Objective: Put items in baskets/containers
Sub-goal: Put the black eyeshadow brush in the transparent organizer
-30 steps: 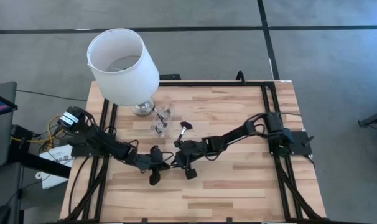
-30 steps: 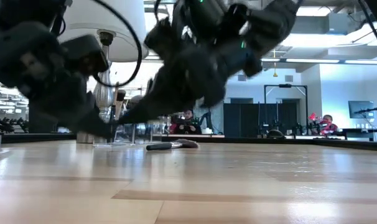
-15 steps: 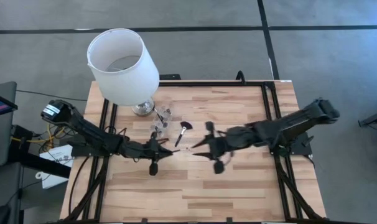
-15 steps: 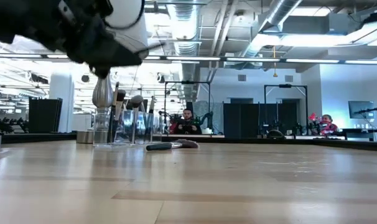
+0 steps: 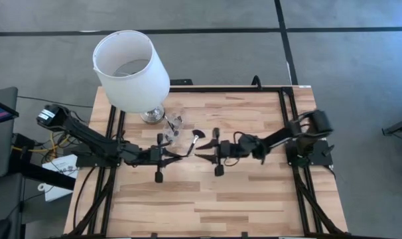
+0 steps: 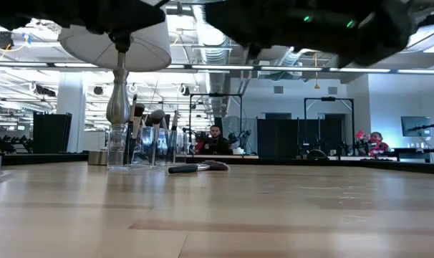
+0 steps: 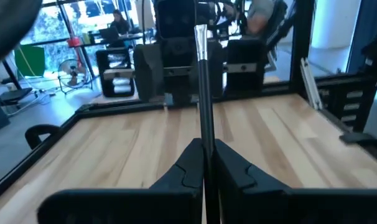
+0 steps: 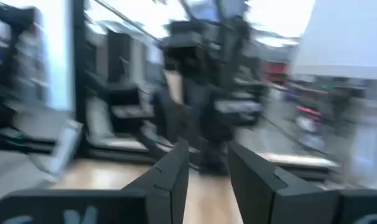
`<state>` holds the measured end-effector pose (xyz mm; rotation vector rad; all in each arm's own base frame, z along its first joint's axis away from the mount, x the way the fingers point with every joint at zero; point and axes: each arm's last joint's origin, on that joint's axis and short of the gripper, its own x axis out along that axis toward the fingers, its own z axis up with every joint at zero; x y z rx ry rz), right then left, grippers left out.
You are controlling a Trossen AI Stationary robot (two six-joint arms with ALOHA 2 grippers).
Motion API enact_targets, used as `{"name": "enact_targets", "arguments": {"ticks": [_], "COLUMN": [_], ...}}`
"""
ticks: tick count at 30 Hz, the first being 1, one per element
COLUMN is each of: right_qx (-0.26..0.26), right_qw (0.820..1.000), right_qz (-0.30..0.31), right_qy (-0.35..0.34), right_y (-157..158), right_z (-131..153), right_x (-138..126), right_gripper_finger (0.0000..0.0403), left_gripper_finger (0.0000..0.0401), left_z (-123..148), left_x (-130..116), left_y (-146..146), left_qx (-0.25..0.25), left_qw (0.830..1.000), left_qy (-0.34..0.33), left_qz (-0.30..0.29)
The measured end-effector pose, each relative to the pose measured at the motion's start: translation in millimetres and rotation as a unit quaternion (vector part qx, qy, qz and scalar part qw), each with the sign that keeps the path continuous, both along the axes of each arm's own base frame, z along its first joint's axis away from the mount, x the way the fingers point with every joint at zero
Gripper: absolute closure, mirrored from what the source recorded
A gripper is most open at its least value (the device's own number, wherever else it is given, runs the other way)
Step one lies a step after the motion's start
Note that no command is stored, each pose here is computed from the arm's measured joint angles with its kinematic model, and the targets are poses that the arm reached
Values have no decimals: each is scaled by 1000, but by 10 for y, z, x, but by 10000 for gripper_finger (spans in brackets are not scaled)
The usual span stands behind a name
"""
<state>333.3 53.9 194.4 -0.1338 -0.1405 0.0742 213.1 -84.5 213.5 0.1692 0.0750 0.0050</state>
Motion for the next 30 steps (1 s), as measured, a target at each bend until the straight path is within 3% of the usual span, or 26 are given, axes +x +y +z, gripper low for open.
{"name": "enact_targets", "arguments": {"ticks": [4, 11, 30], "right_qx": [28, 24, 17], "right_qw": [997, 993, 994], "right_qz": [63, 96, 101], "right_qy": [-43, -59, -43], "right_y": [-59, -20, -18], "right_z": [-95, -123, -125], "right_x": [224, 497, 543], "right_gripper_finger": [300, 300, 317], "left_gripper_finger": [388, 387, 387], "left_z": [-57, -122, -105], "left_x": [38, 81, 77], "left_y": [16, 24, -30], "left_qx": [16, 18, 3], "left_qw": [1000, 1000, 1000], "left_qy": [12, 23, 5], "left_qz": [6, 10, 16]}}
